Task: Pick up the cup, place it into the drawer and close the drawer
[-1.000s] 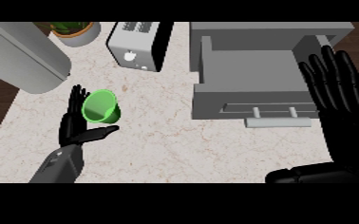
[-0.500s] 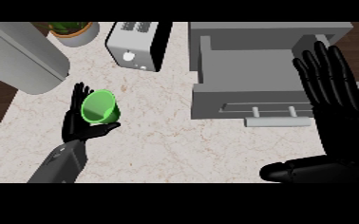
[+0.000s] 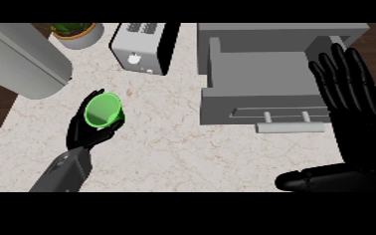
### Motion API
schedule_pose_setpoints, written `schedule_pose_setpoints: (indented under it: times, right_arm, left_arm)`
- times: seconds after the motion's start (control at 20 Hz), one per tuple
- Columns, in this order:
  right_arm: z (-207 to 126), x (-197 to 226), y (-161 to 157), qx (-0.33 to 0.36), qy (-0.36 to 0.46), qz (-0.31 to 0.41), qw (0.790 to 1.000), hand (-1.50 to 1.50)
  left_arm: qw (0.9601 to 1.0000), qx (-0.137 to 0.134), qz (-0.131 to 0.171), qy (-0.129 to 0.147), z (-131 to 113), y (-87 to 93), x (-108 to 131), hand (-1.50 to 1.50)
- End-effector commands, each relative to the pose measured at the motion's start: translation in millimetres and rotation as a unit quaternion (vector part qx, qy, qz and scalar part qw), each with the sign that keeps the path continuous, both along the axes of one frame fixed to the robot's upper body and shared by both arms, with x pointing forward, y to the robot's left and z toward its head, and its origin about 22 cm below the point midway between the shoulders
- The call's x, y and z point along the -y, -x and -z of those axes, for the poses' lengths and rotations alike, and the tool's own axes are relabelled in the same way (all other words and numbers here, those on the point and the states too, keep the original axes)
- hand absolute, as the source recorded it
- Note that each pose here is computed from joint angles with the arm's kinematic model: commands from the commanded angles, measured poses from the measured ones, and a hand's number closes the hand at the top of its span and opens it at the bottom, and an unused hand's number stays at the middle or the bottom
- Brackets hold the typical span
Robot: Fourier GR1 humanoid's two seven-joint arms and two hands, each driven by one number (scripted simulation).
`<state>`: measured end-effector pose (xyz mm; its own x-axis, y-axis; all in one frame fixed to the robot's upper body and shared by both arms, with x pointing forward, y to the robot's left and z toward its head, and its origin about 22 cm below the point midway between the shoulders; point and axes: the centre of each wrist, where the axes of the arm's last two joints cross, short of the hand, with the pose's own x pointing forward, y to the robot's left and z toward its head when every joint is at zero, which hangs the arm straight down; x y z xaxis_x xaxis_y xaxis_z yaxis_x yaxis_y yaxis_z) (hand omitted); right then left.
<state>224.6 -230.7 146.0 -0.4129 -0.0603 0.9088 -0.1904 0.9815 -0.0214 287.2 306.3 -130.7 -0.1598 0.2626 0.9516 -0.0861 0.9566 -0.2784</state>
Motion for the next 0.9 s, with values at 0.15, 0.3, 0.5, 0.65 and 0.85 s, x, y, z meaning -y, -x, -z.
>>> schedule_pose_setpoints:
  times: [0.15,0.3,0.5,0.65,0.85]
  right_arm:
    - [0.0,5.5,9.7,0.000,0.005,-0.004,1.000,-1.50]
    - [5.2,7.5,3.5,-0.002,-0.001,0.003,1.000,-1.50]
    - [1.2,18.3,12.6,0.002,0.003,0.002,1.000,-1.50]
    - [-15.8,4.5,15.2,-0.005,0.001,0.003,1.000,-1.50]
    - [-5.1,23.7,-5.5,-0.001,0.009,0.010,1.000,-1.50]
  left_arm:
    - [0.9965,0.080,0.011,0.020,5.0,5.8,4.7,1.50]
    - [0.9956,0.093,-0.004,-0.007,-2.3,-2.3,5.4,1.50]
    - [0.9924,0.118,-0.030,-0.019,-1.1,-8.5,30.0,1.50]
    - [0.9919,0.119,-0.035,-0.027,-4.9,-3.5,7.9,1.50]
    - [0.9912,0.128,-0.029,-0.022,17.2,32.3,10.1,1.50]
